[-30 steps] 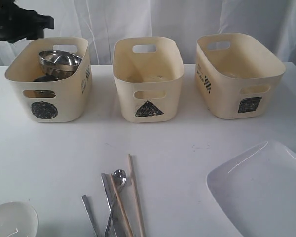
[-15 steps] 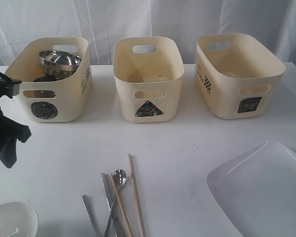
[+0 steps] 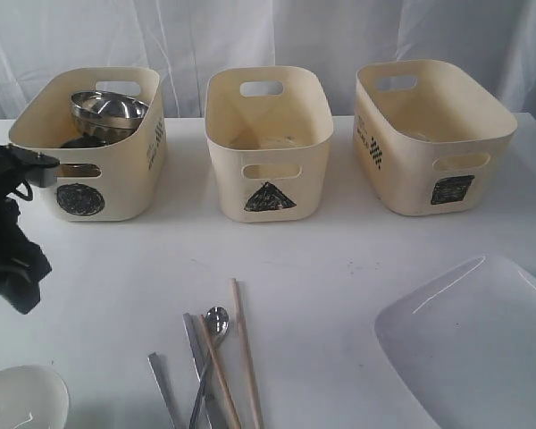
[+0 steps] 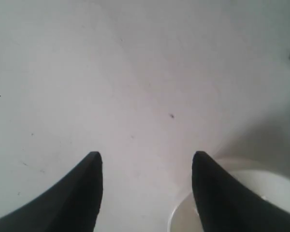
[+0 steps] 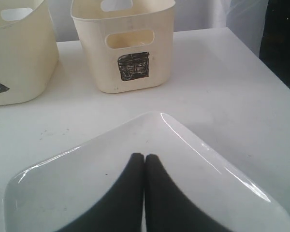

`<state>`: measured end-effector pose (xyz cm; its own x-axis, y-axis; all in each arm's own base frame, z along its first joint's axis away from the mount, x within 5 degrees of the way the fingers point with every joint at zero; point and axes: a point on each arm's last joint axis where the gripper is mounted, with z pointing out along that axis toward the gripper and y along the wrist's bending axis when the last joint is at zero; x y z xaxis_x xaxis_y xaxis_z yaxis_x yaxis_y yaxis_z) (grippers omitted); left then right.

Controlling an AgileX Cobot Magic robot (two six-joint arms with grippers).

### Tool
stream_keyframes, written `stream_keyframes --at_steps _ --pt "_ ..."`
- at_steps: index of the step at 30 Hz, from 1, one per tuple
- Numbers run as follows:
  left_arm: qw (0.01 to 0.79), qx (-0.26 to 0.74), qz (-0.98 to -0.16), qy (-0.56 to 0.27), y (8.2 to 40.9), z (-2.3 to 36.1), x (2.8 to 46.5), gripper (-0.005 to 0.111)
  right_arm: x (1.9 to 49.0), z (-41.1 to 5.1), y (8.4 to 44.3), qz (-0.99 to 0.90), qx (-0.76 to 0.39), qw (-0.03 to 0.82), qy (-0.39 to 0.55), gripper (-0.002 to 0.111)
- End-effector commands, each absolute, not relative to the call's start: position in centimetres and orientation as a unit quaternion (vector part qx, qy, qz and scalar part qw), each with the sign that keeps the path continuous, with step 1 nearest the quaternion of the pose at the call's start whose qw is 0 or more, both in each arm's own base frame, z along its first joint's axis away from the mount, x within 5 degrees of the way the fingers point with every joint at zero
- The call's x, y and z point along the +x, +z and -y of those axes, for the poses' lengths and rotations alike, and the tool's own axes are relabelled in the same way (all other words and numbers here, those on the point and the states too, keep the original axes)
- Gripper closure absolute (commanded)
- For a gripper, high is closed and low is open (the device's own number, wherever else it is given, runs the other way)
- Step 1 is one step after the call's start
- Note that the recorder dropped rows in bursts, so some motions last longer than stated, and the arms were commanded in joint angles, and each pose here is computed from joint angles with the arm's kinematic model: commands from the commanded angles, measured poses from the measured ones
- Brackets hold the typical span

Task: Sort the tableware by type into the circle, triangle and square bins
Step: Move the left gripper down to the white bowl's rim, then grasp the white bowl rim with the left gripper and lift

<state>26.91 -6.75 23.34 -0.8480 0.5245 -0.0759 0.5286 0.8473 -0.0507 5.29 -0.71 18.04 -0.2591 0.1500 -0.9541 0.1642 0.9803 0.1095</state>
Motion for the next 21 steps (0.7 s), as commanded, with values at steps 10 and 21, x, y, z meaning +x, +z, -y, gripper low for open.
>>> stream_keyframes --at_steps 10,21 --pt "-0.036 0.441 -0.892 -0.094 17.4 6.5 22.0 0.078 5.3 0.7 18.2 -0.787 0.102 0.608 -0.007 0.108" --pt "0.026 0.422 -0.903 -0.079 15.9 6.5 22.0 0.079 5.3 0.7 18.2 -0.787 0.102 0.608 -0.007 0.108"
